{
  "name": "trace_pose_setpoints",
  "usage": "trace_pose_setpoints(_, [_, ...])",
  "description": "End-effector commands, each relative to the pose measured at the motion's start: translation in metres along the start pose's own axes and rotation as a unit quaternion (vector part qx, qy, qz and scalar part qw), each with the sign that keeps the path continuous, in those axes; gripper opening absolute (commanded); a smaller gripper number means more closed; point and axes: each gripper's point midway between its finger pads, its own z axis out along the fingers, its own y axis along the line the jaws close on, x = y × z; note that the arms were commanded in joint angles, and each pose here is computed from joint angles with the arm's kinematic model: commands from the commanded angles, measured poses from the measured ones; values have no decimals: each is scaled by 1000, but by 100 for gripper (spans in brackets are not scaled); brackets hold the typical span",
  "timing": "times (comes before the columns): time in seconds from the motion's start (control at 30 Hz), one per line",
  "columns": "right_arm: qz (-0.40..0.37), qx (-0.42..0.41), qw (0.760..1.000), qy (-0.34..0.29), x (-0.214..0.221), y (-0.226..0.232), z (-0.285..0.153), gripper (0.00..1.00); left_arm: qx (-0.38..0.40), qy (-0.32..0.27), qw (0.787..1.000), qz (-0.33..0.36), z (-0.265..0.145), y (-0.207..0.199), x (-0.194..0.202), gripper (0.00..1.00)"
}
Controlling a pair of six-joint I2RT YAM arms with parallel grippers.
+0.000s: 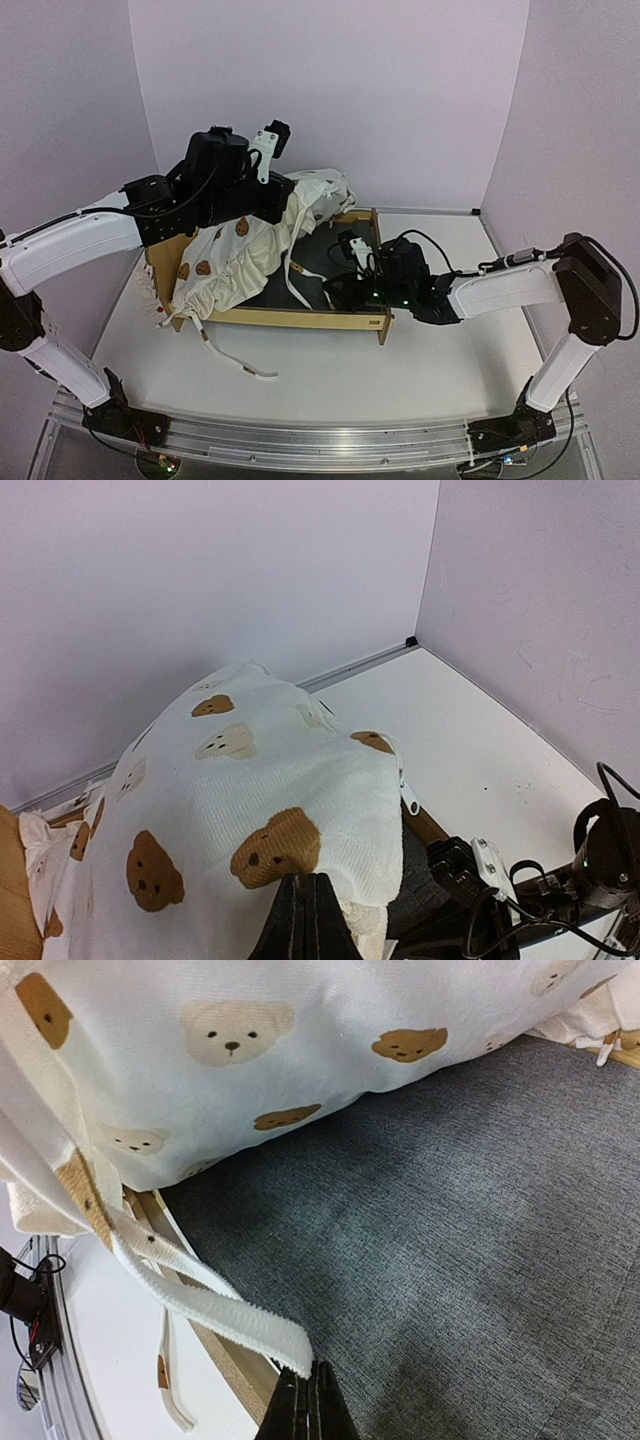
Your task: Set up the pet bed
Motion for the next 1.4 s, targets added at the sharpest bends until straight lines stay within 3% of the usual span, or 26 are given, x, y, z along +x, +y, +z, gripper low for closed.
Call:
trace_pose_setpoints(0.0, [-14,-19,998,-52,-15,8,0,0,10,-50,998,-22,-15,-1,-40,0])
trace_pose_setpoints(0.97, [12,27,999,-23,35,-17,-28,1,32,-28,999,-19,1,-14,-31,0])
trace_pose_setpoints(1.37, [-23,26,999,3,34,-11,-50,37,79,-1,997,-19,9,-32,-14,0])
